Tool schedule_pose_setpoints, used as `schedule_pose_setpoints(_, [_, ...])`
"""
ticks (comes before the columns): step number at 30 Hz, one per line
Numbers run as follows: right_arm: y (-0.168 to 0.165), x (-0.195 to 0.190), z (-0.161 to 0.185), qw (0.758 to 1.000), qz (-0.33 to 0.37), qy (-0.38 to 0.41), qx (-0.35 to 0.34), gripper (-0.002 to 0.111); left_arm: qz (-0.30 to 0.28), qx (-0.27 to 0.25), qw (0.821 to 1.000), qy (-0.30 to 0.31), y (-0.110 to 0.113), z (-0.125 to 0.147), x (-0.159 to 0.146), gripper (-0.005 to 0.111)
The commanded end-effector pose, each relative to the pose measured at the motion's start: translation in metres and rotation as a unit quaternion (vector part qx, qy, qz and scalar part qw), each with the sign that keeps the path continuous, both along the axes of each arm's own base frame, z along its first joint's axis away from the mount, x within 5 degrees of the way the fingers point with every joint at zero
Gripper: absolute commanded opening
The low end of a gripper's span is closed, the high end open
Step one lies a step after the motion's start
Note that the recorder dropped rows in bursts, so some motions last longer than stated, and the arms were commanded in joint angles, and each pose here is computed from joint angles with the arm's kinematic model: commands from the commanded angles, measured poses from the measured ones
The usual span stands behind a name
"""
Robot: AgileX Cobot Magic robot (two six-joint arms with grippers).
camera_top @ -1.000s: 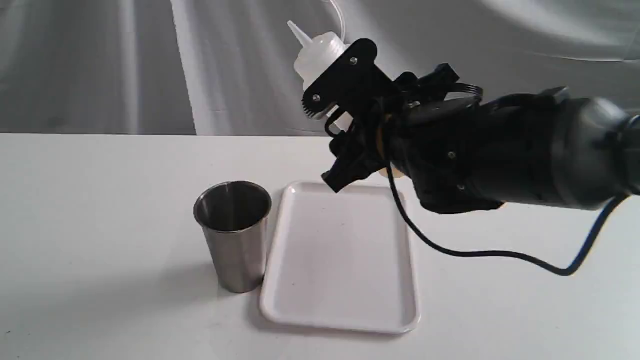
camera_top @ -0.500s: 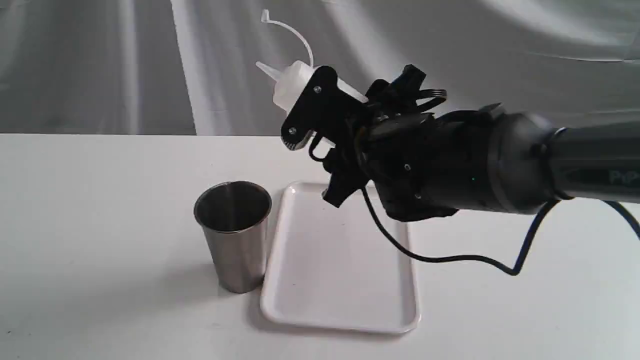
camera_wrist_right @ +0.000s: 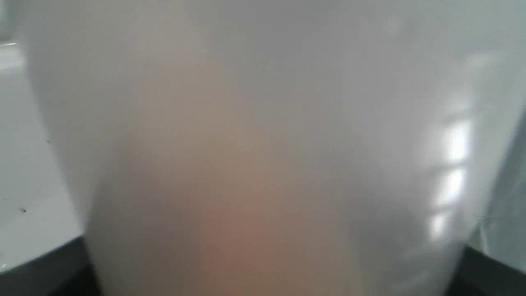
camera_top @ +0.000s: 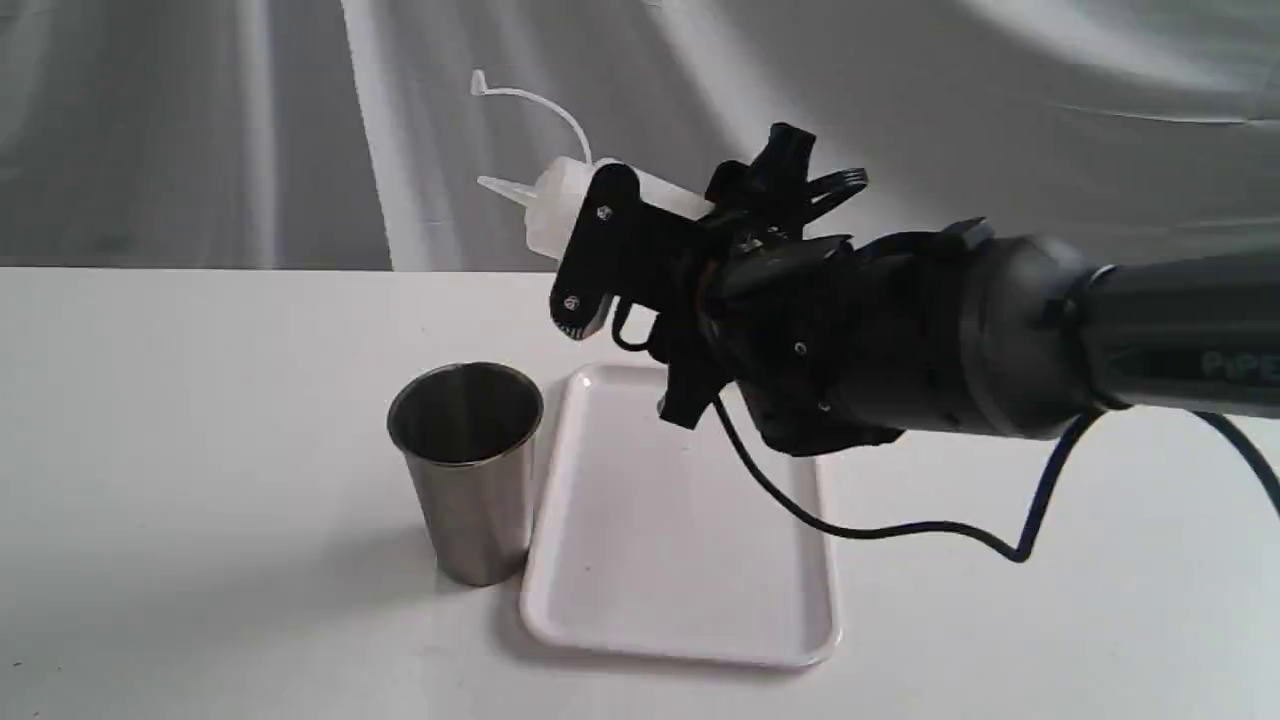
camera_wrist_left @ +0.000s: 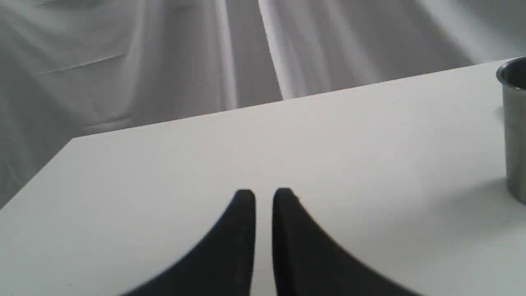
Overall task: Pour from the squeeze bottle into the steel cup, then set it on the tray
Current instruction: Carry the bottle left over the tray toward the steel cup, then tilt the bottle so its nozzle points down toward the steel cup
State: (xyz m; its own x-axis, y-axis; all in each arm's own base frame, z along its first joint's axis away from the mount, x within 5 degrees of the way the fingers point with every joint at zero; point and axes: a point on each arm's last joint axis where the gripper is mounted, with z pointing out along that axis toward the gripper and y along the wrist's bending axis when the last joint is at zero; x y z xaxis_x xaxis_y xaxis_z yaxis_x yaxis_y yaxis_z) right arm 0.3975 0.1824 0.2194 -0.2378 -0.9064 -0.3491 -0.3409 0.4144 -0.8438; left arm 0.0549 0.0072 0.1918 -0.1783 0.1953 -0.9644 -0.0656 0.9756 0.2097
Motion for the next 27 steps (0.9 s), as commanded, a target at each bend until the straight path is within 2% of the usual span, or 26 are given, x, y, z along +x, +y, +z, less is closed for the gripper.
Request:
schedule_pose_setpoints(1, [0.003,-0.005,0.009,0.999,0.015,-0.013,-0.027,0.000,0.001,-0.002,1.000,-0.005,0.000,0.000,0.000,0.008])
schedule_pose_setpoints(5, [0.000,-0.020,0.006,0.998,0.051,0.008,-0.046,0.000,0.001,-0.003,1.000,-0.006,0.000,0.000,0.000,0.008])
schedule_pose_setpoints(11, [-0.009,-0.034,0.000,0.997,0.055,0.026,-0.054,0.000,0.001,-0.003,1.000,-0.006,0.000,0.000,0.000,0.008])
schedule_pose_setpoints(17, [-0.009,-0.035,-0.001,0.997,0.055,0.028,-0.054,0.000,0.001,-0.002,1.000,-0.005,0.000,0.000,0.000,0.008])
schedule_pose_setpoints(23, [-0.009,-0.034,0.002,0.994,0.066,0.010,-0.084,0.000,0.001,-0.002,1.000,-0.005,0.000,0.000,0.000,0.008])
schedule_pose_setpoints(27, [-0.013,-0.033,0.004,0.994,0.049,0.003,-0.093,0.000,0.001,-0.003,1.000,-0.006,0.000,0.000,0.000,0.008])
